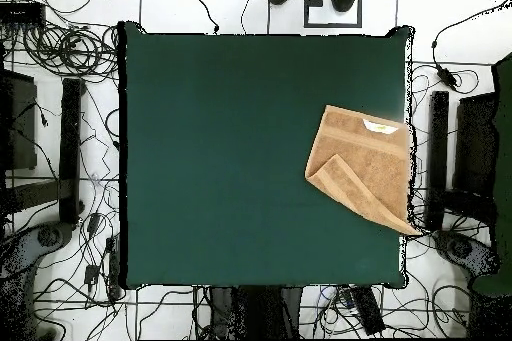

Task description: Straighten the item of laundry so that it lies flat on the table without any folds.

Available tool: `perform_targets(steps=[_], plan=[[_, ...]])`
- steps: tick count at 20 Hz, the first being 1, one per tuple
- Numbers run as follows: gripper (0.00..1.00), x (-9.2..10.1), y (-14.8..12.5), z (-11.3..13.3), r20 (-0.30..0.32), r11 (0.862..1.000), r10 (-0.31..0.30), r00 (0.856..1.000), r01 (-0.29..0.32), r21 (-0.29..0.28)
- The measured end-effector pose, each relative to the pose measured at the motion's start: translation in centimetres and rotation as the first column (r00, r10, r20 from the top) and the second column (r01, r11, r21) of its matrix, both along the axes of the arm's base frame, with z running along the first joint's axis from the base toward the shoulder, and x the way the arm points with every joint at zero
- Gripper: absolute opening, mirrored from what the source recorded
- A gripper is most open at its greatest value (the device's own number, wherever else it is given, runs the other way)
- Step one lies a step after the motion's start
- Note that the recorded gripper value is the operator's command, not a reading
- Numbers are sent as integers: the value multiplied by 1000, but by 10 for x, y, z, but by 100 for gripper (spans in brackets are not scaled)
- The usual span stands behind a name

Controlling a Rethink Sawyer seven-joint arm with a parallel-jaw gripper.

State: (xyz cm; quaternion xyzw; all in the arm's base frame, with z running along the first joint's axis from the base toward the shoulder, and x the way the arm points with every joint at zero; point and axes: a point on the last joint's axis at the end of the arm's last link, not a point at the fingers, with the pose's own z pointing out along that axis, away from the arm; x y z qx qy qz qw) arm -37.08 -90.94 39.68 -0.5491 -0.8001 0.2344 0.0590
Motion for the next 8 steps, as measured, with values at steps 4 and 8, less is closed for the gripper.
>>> perform_targets(steps=[4,8], plan=[[100,3,-21,-33,-11,980,178,984,-177,87],[100,10,-39,-62,27,948,296,955,-297,117]])
